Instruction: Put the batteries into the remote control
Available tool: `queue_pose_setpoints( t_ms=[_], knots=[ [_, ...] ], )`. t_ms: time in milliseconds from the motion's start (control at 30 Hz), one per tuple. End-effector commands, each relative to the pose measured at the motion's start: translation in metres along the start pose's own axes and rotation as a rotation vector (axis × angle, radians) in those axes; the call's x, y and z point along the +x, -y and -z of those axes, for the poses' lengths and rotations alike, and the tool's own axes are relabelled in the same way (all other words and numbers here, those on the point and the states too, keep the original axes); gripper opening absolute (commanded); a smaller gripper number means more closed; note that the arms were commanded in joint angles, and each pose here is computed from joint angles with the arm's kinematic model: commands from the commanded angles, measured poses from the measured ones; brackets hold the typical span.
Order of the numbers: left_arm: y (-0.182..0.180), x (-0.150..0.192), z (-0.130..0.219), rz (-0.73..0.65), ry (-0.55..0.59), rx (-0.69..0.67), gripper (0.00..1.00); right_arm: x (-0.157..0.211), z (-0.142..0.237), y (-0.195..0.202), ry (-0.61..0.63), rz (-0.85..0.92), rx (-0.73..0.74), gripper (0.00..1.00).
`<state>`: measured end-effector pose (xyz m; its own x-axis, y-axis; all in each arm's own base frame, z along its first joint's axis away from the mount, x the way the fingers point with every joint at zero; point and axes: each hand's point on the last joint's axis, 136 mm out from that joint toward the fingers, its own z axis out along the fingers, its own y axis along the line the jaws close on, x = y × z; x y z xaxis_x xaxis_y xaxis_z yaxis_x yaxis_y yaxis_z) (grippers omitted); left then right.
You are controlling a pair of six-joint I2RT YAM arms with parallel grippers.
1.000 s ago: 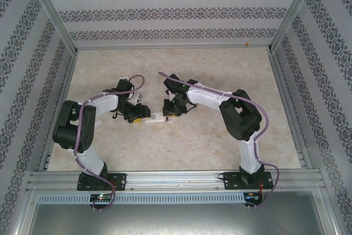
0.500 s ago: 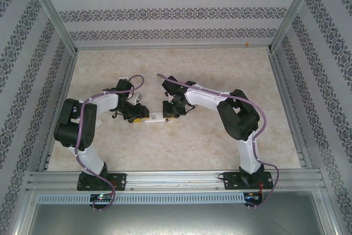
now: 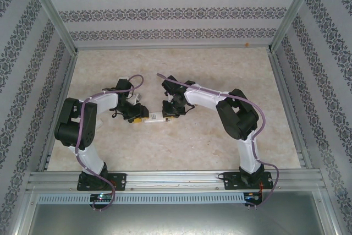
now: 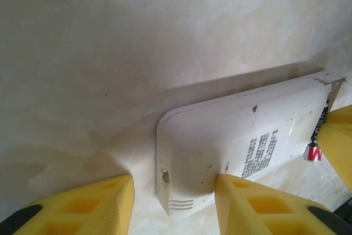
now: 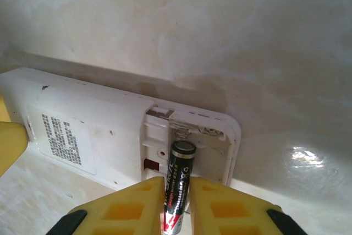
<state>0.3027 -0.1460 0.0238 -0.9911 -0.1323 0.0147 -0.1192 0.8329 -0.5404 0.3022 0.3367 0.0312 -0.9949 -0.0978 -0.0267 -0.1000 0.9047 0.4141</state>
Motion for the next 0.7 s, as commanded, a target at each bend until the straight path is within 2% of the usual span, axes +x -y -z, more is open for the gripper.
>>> queue_pose_setpoints(
  t_ms=[0, 133, 333, 433, 667],
  knots=[
    [0.011, 0.003, -0.017, -0.045, -0.038, 0.070, 0.44, -0.007, 0.005, -0.009, 0.019, 0.006, -0.007, 0.25],
    [0.011, 0.004, -0.018, -0.040, -0.042, 0.072, 0.44, -0.004, 0.018, -0.017, 0.010, 0.010, -0.031, 0.31],
    [0.012, 0.004, -0.019, -0.040, -0.039, 0.075, 0.44, 0.012, 0.020, -0.010, 0.005, -0.020, -0.008, 0.31],
    [0.013, 0.003, -0.019, -0.041, -0.037, 0.076, 0.44, 0.017, 0.016, -0.005, -0.005, -0.030, 0.006, 0.30],
    [0.013, 0.005, -0.019, -0.042, -0.042, 0.072, 0.44, 0.018, 0.008, -0.001, -0.012, -0.026, 0.023, 0.19]
  ],
)
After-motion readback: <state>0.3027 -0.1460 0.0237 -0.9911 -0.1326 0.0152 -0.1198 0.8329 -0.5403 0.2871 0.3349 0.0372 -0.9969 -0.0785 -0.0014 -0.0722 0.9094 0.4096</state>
